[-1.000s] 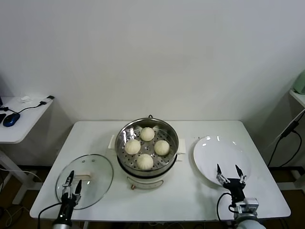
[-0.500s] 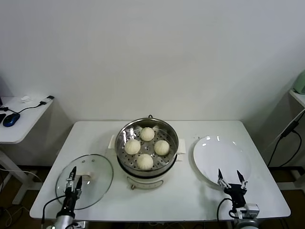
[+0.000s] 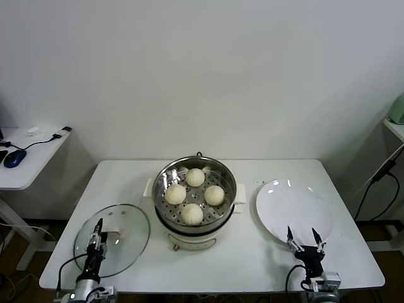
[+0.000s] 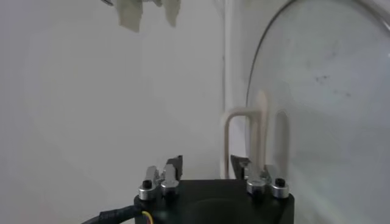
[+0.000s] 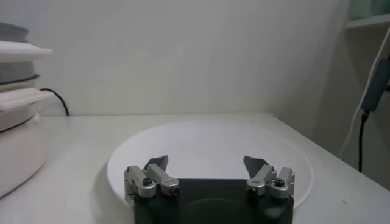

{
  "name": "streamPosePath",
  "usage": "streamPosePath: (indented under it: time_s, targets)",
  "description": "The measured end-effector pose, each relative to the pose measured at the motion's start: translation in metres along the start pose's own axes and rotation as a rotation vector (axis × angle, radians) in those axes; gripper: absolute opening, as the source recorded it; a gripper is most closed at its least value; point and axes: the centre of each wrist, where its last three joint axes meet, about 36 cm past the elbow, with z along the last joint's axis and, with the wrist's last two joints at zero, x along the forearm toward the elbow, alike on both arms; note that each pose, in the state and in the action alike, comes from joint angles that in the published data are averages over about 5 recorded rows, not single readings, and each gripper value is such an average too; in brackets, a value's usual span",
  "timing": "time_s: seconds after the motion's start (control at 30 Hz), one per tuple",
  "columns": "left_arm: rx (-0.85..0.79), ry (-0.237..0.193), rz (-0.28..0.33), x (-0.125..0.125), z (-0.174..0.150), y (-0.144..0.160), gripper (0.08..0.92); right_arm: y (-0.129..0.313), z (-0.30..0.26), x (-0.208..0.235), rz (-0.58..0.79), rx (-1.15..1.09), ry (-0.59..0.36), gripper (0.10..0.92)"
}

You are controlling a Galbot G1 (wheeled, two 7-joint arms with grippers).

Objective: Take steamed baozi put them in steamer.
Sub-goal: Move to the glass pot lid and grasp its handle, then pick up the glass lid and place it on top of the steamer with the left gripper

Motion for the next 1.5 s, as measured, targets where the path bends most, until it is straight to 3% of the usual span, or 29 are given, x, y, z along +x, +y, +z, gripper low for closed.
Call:
streamPosePath:
  time_s: [0.4, 0.5, 0.83, 1.13, 1.33, 1.5]
  targets:
    - [0.014, 0.018, 0.005, -0.003, 0.006, -0.009, 0.197, 0.004, 0.001, -0.003, -0.007, -0.004, 0.003, 0.823]
    - [0.016, 0.021, 0.000, -0.003, 0.010, -0.005, 0.144, 0.004, 0.000, -0.003, -0.006, -0.004, 0.001, 0.823]
    - [0.026, 0.007, -0.059, -0.008, 0.028, 0.042, 0.137, 0.000, -0.005, -0.001, 0.005, 0.006, -0.004, 0.823]
    - [0.057, 0.016, -0.109, -0.029, 0.043, 0.132, 0.137, -0.002, -0.011, 0.000, 0.021, 0.033, -0.001, 0.823]
    - [0.110, 0.020, -0.124, -0.040, 0.014, 0.192, 0.137, -0.002, -0.015, 0.003, 0.017, 0.054, -0.002, 0.823]
    - [0.141, 0.003, -0.108, -0.042, -0.031, 0.220, 0.137, -0.001, -0.015, 0.006, 0.011, 0.070, -0.007, 0.823]
